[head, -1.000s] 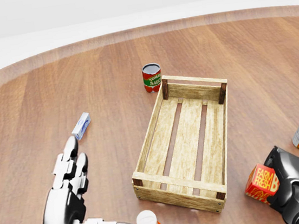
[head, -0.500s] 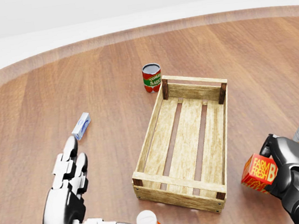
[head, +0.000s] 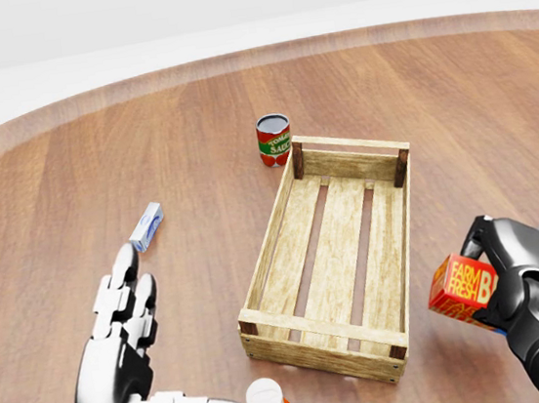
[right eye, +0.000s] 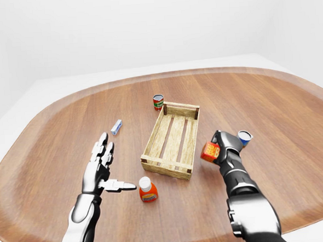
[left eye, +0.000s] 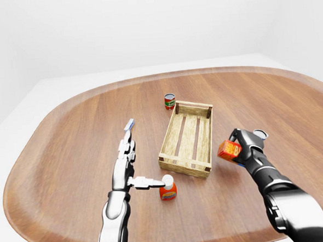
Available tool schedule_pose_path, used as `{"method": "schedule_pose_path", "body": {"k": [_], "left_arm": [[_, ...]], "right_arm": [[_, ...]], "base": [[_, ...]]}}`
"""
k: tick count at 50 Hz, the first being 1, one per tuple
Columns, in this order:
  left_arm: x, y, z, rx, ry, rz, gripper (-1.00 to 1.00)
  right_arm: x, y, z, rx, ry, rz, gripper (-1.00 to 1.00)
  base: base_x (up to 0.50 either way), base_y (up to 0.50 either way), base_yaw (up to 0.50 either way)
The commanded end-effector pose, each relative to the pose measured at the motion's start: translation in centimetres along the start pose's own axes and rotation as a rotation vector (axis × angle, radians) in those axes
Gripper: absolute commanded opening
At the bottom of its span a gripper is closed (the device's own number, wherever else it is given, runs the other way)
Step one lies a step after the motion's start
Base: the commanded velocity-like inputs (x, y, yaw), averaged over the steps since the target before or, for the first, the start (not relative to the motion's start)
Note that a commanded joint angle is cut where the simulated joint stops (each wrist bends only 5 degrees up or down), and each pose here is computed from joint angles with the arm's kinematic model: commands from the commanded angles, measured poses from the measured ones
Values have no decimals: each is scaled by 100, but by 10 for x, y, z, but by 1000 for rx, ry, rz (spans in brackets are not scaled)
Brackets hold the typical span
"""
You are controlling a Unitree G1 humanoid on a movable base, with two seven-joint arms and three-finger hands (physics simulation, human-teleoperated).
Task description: Pick up the butter and put it in the tray.
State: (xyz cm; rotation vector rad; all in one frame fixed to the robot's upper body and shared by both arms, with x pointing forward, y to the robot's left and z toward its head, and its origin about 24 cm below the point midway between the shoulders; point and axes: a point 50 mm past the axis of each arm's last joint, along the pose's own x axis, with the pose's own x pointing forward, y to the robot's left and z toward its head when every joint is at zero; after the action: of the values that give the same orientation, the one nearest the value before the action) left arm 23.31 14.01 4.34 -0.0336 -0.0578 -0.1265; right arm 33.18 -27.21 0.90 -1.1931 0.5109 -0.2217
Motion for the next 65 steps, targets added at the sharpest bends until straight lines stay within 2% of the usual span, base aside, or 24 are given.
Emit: {"method": "schedule_pose_path", "body": {"k": [1, 26, 41, 65], "left_arm": [[0, 1, 1, 1, -2, 2, 100], [1, 2, 2, 1, -5, 3, 100], [1, 2, 1, 1, -6, 4, 100], [0, 1, 1, 3, -7, 3, 100]], "right_arm": [[6, -24, 17, 5, -66, -70, -100], [6, -58, 34, -2, -162, -124, -100], [0, -81, 55, 1, -253, -164, -100], [-7, -95, 84, 12, -342, -185, -100]], "base": [[0, 0, 0], [0, 0, 0], [0, 0, 0], [0, 0, 0]]}}
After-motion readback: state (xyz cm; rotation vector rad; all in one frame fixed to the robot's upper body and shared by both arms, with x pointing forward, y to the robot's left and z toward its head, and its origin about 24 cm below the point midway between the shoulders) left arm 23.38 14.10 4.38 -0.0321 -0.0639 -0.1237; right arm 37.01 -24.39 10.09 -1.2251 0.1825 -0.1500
